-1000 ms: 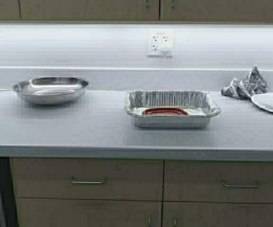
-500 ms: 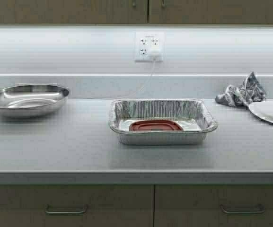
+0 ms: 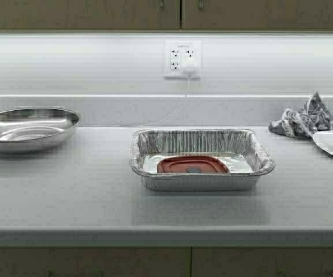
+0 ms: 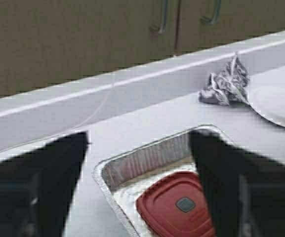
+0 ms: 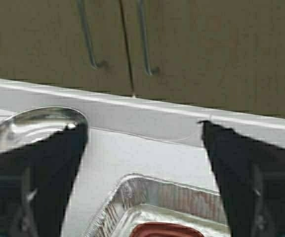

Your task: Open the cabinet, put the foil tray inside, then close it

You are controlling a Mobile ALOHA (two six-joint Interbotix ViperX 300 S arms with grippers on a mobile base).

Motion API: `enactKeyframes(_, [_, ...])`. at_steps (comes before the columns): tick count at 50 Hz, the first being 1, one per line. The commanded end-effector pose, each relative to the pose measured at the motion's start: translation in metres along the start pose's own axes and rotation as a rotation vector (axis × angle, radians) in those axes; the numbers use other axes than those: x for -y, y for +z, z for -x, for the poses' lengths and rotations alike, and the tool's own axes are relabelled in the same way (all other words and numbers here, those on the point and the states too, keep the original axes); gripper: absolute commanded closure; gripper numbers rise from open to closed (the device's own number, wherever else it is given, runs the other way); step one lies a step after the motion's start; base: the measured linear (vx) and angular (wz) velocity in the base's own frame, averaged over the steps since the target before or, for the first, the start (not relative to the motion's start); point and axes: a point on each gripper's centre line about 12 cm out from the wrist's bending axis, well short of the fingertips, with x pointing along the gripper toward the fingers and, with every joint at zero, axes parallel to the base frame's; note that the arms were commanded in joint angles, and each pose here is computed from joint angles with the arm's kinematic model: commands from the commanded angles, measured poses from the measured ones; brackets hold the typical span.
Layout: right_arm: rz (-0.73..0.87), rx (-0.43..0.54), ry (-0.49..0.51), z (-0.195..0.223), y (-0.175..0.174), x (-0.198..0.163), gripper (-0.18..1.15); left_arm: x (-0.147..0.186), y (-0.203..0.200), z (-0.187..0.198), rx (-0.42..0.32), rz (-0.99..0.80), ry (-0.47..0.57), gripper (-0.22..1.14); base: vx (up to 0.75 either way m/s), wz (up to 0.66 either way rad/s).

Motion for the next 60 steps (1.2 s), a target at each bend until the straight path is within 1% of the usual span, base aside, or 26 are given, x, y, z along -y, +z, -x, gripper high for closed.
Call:
enactKeyframes(1, [-0.037, 0.014, 0.027, -0.029, 0.008, -0.010, -0.04, 0.009, 0.011, -0.028, 0.051, 0.017, -0.040, -0.09, 0.05, 0.03])
enactKeyframes(9, [-0.015, 0.038, 0.036, -0.074, 0.015, -0.018, -0.04, 0.010, 0.017, -0.066, 0.100, 0.033, -0.034, -0.09, 0.03, 0.01])
enactKeyframes(14, [-0.023, 0.081, 0.020, -0.101, 0.023, -0.024, -0.04, 0.023, 0.029, -0.095, 0.149, 0.039, -0.035, -0.09, 0.01, 0.01])
enactKeyframes(20, [-0.031, 0.142, -0.031, -0.127, 0.037, -0.029, -0.04, 0.043, 0.038, -0.129, 0.192, 0.022, -0.014, -0.09, 0.00, 0.00])
enactKeyframes(23, [-0.011, 0.163, -0.060, -0.138, 0.044, -0.032, -0.04, 0.053, 0.039, -0.145, 0.216, 0.011, 0.014, -0.09, 0.00, 0.00])
enactKeyframes(27, [0.025, 0.166, -0.102, -0.150, 0.048, -0.035, -0.04, 0.065, 0.041, -0.162, 0.256, 0.007, 0.058, -0.09, 0.00, 0.00])
enactKeyframes(34, [0.077, 0.142, -0.173, -0.168, 0.048, -0.031, -0.04, 0.067, 0.041, -0.188, 0.309, 0.040, 0.162, -0.09, 0.00, 0.00])
enactKeyframes(48, [0.051, 0.136, -0.234, -0.198, 0.040, -0.028, -0.03, 0.067, 0.029, -0.219, 0.337, 0.071, 0.237, -0.09, 0.00, 0.00])
enactKeyframes(52, [0.053, 0.132, -0.239, -0.206, 0.036, -0.027, -0.03, 0.060, 0.023, -0.228, 0.335, 0.081, 0.271, -0.09, 0.00, 0.00])
enactKeyframes(60, [0.049, 0.125, -0.260, -0.218, 0.031, -0.022, -0.03, 0.052, 0.014, -0.240, 0.323, 0.083, 0.297, -0.09, 0.00, 0.00])
